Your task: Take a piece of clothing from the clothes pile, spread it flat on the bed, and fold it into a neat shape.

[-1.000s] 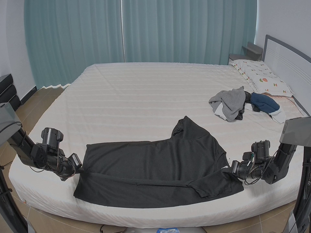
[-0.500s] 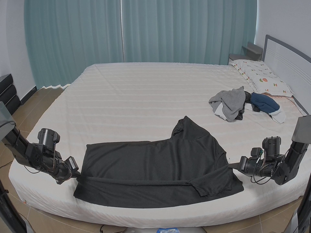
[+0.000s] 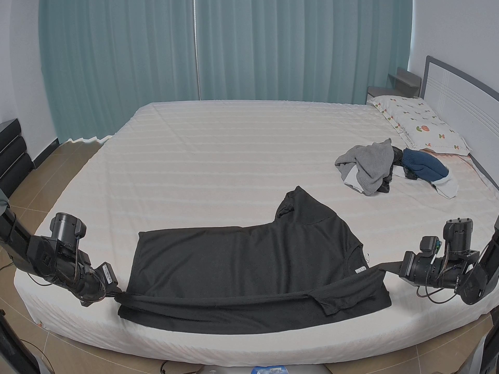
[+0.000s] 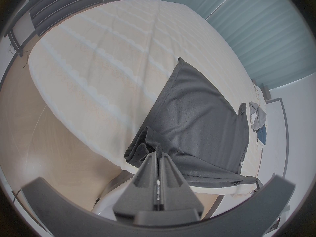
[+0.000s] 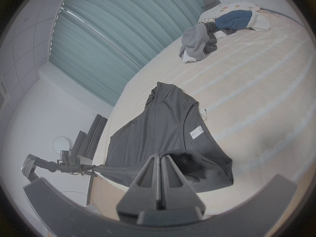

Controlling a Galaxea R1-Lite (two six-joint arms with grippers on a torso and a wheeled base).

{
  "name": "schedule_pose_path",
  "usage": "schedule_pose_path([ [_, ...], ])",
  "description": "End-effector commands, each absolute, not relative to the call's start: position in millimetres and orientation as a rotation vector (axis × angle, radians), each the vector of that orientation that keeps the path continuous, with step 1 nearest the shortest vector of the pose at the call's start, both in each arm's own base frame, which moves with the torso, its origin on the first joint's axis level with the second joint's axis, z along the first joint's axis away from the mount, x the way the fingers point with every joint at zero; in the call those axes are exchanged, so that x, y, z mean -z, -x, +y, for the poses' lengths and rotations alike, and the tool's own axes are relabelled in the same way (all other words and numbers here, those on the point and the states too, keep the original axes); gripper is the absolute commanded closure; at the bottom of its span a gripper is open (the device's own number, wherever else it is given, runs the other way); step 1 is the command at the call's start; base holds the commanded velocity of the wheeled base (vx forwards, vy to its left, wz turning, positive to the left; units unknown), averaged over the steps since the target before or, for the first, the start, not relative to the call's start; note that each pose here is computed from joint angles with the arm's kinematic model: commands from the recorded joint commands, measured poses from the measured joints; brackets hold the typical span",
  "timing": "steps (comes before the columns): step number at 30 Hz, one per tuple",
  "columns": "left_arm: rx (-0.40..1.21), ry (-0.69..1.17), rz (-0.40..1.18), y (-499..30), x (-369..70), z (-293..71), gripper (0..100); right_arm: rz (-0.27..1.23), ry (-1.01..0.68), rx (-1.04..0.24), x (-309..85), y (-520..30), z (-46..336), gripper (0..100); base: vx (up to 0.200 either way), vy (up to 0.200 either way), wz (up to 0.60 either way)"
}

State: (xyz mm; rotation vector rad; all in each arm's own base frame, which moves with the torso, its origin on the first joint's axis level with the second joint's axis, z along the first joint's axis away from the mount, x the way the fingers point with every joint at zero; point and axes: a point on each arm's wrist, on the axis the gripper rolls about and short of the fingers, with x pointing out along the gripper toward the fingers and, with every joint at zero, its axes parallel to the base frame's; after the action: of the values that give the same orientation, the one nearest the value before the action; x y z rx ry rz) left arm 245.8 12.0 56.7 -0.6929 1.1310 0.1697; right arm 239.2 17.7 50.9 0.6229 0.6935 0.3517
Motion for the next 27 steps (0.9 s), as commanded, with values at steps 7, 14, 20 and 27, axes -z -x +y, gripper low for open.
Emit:
schedule_pose_path([
  [7,-0.144,0.672,1.104,-225.4,-76.8,10.7,100,0.652,-0.621,-0.364,-66.7,-212.2,14.5,100,0.000,0.000,0.00],
  [14,-0.146,0.656,1.159,-214.6,-71.5,9.2,100,0.653,-0.622,-0.357,-68.1,-200.0,13.3,100,0.000,0.000,0.00],
  [20,-0.142,0.653,1.150,-207.6,-74.6,8.4,100,0.639,-0.617,-0.361,-72.2,-189.5,12.9,100,0.000,0.000,0.00],
  [27,-0.140,0.650,1.155,-201.5,-74.2,7.4,100,0.655,-0.613,-0.358,-70.8,-175.7,12.7,100,0.000,0.000,0.00],
])
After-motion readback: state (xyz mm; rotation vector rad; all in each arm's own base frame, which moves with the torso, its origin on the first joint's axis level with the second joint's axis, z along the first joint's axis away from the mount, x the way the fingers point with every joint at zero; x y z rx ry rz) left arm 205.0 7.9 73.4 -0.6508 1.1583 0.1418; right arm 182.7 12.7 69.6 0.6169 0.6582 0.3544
